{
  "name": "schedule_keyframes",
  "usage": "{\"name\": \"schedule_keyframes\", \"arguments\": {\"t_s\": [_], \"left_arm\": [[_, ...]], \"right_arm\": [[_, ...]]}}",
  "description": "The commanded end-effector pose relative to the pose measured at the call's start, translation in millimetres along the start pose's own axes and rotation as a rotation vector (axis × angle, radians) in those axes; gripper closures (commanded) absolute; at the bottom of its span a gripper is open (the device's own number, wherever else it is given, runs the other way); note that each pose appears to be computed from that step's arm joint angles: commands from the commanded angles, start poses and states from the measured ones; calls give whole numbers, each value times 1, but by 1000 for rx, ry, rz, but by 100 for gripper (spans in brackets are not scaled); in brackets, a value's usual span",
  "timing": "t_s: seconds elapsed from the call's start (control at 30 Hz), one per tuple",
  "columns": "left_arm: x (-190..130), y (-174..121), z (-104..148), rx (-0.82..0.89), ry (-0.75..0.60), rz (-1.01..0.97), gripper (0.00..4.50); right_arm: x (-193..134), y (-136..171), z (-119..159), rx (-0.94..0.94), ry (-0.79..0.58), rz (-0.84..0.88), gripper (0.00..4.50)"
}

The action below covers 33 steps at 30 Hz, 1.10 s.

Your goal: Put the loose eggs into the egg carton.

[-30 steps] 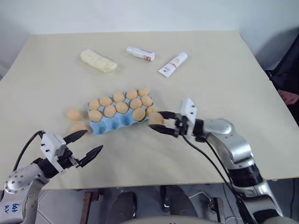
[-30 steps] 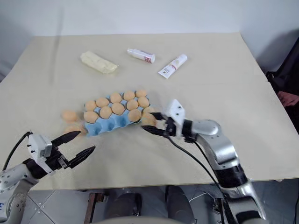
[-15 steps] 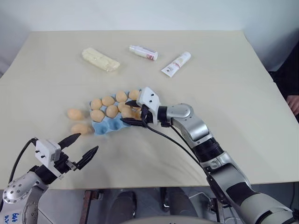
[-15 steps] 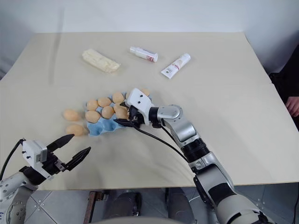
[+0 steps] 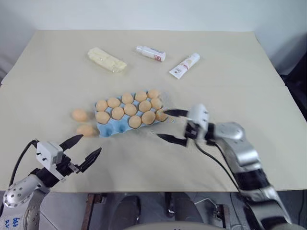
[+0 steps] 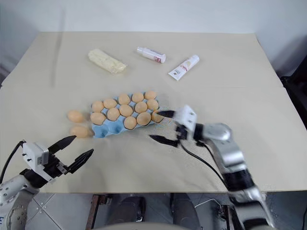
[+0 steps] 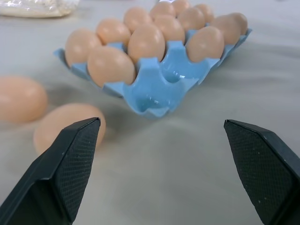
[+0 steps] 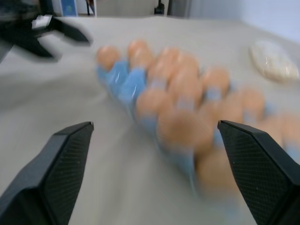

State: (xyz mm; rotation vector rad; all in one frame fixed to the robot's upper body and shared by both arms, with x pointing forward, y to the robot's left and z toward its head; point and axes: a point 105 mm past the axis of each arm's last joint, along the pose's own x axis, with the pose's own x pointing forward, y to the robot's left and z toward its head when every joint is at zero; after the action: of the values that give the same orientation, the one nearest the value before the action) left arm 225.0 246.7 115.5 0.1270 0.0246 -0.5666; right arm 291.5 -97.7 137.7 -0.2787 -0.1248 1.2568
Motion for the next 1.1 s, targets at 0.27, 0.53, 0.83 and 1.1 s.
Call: {"name": "schedule_keyframes", "arguments": {"t_s": [0.27, 0.53, 0.83, 1.1], "left_arm": [[-37, 26, 2, 20, 19, 137, 0], [-51, 33, -10, -34, 28, 259, 0], [9, 50, -6, -23, -35, 246, 0], [34, 63, -18, -50, -5, 268, 0]], "right_arm": [[-43, 18, 26, -46, -122, -11, 5], [-33, 18, 33, -64, -138, 2, 5], [-29, 11, 37, -91, -129, -2, 5], [-26, 12, 40, -96, -134, -25, 5]]}}
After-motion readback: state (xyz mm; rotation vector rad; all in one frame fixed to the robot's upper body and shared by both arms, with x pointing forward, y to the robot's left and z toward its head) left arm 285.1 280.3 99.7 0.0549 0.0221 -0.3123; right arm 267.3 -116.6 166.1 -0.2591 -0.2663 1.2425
